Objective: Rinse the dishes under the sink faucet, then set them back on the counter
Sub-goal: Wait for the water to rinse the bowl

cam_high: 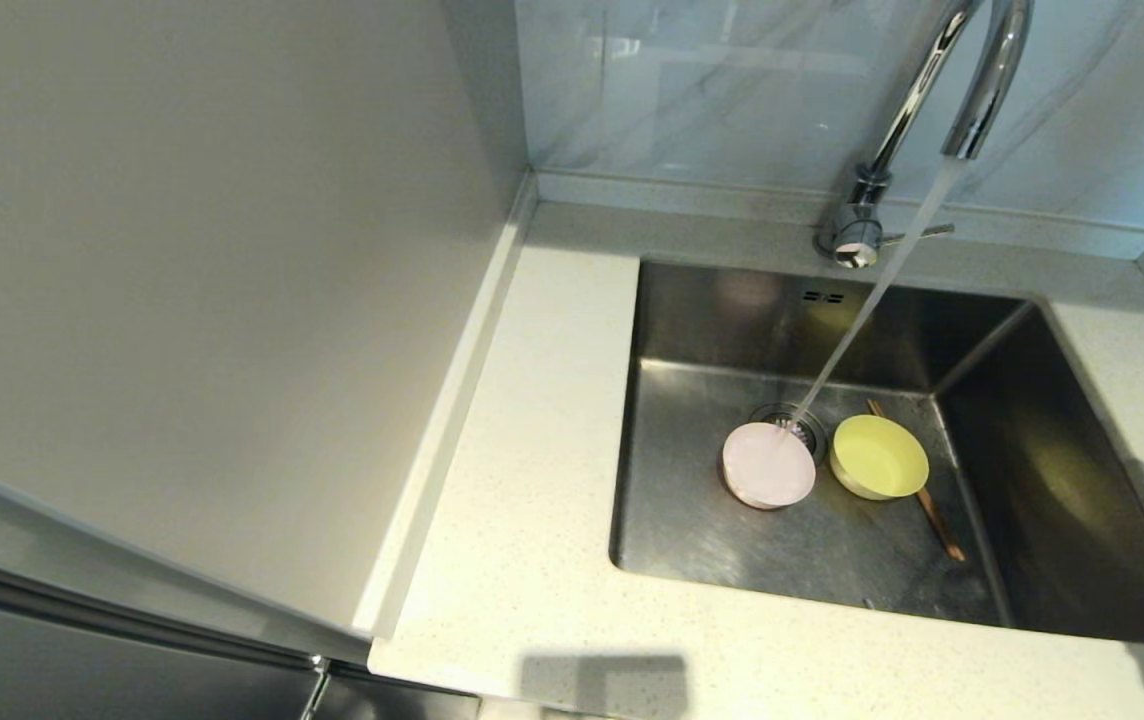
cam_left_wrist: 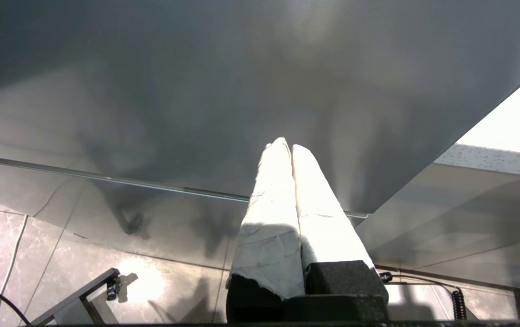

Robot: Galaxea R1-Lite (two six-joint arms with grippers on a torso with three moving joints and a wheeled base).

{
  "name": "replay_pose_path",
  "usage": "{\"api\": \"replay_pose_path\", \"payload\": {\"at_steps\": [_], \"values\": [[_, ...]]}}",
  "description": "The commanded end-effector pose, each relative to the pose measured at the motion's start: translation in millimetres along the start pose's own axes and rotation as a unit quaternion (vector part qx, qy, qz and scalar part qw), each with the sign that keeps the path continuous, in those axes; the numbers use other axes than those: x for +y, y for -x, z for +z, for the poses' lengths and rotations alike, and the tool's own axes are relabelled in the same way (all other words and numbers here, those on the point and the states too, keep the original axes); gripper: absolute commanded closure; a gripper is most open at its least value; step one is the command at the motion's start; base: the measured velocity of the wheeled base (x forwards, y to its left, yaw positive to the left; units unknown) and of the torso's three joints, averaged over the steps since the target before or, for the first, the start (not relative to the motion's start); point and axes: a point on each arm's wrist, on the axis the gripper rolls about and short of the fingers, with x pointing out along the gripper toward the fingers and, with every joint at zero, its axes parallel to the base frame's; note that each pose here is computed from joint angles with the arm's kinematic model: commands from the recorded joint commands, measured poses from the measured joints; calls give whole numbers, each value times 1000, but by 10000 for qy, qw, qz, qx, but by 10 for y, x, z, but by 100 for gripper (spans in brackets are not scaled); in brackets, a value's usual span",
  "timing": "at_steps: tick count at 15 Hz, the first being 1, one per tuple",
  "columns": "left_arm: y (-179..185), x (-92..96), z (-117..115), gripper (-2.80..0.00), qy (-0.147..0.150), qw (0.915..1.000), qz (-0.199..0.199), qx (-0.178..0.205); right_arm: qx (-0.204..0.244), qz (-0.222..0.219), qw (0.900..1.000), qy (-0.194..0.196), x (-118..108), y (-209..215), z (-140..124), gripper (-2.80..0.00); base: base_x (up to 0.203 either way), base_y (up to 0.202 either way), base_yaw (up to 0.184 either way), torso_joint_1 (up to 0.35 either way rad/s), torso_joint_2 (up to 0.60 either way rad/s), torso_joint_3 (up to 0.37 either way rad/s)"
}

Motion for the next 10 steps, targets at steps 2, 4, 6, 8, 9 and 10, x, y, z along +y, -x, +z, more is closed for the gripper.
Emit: {"api": "replay_pose_path", "payload": {"at_steps": [2, 4, 6, 8, 9, 10], "values": [[2, 0, 0, 0, 2, 10000, 3, -19, -728, 330, 9967, 164, 124, 664, -470, 0, 0, 0, 0, 0, 0, 0], [2, 0, 0, 0, 2, 10000, 3, -19, -1175, 523, 9913, 276, 143, 884, -875, 0, 0, 0, 0, 0, 0, 0], [2, 0, 0, 0, 2, 10000, 3, -19, -1462, 741, 9858, 375, 151, 1034, -1192, 0, 0, 0, 0, 0, 0, 0], [2, 0, 0, 0, 2, 10000, 3, -19, -1506, 1149, 9808, 468, 159, 1091, -1413, 0, 0, 0, 0, 0, 0, 0], [2, 0, 0, 0, 2, 10000, 3, -19, -1558, 1265, 9783, 522, 149, 1132, -1537, 0, 0, 0, 0, 0, 0, 0], [2, 0, 0, 0, 2, 10000, 3, -19, -1613, 1277, 9770, 568, 129, 1164, -1663, 0, 0, 0, 0, 0, 0, 0]]}}
